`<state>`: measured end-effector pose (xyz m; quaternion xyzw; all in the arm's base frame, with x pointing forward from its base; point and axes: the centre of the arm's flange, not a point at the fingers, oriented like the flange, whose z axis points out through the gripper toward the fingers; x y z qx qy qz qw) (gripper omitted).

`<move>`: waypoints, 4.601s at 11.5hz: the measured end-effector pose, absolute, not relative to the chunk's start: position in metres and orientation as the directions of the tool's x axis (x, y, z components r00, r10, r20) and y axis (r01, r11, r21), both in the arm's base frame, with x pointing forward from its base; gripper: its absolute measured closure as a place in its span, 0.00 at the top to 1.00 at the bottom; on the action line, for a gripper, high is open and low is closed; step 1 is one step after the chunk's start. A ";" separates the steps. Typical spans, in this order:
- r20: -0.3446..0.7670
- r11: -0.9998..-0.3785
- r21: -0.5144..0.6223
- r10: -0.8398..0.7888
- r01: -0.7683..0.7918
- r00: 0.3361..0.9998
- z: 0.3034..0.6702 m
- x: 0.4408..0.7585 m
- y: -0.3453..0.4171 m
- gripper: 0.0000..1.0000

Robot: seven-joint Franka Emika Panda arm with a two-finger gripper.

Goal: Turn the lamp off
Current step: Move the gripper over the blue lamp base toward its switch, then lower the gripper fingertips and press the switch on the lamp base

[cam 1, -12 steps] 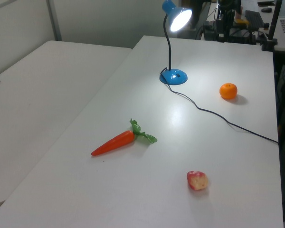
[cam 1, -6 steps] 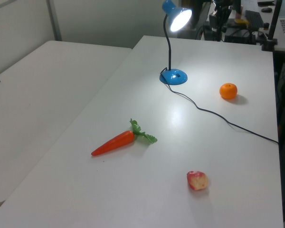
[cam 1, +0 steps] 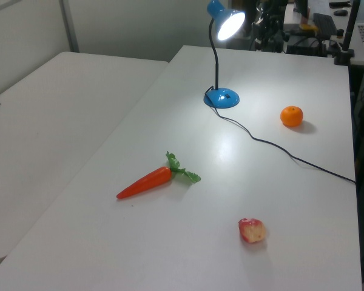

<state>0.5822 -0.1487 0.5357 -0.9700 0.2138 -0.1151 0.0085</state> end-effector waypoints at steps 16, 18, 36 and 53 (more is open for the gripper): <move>0.461 -0.876 -0.112 -0.465 -0.470 0.756 0.370 0.621 -0.150 0.20; 0.466 -0.872 -0.114 -0.470 -0.476 0.749 0.359 0.624 -0.150 0.20; 0.450 -0.868 -0.119 -0.480 -0.482 0.753 0.331 0.652 -0.131 0.20; 0.440 -0.869 -0.113 -0.479 -0.482 0.760 0.322 0.653 -0.130 0.19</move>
